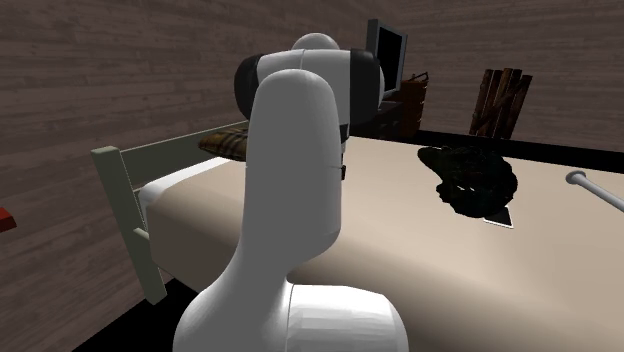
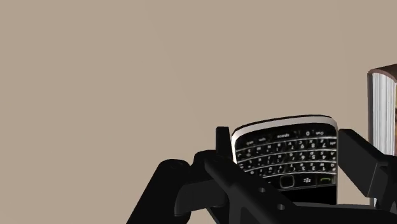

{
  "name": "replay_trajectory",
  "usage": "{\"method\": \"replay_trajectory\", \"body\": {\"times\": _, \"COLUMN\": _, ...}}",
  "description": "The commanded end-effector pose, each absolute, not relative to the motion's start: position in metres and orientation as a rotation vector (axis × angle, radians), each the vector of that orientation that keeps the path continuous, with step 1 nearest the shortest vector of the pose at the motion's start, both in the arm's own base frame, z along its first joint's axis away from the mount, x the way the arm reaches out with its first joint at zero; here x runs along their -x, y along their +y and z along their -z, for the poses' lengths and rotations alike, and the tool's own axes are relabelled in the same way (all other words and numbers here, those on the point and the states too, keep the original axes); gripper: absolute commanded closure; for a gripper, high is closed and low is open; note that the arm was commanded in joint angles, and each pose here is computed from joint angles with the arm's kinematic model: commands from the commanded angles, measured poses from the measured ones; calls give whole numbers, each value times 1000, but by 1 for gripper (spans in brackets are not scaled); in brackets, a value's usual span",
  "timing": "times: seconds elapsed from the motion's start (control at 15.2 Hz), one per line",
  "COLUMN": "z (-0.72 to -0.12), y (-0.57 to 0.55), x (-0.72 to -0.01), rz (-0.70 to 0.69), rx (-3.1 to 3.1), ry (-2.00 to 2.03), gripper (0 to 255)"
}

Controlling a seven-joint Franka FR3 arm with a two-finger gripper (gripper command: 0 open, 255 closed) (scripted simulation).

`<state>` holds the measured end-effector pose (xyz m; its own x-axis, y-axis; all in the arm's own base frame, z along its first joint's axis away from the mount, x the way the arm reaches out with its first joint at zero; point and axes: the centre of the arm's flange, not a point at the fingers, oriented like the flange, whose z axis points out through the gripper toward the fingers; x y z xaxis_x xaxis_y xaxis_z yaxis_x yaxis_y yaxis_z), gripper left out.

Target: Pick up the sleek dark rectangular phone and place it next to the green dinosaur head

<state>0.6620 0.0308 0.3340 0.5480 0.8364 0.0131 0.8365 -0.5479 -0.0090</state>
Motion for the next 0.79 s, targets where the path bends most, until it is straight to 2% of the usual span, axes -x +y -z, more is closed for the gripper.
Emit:
{"method": "replay_trajectory", "body": {"times": 0.0, "z": -337, "y": 31, "x": -661, "rz": 6, "rx": 2751, "ry": -1485, "gripper": 255}}
{"method": "replay_trajectory", "body": {"times": 0.73, "z": -395, "y": 31, "x": -661, "rz": 6, "rx": 2751, "ry": -1485, "gripper": 255}}
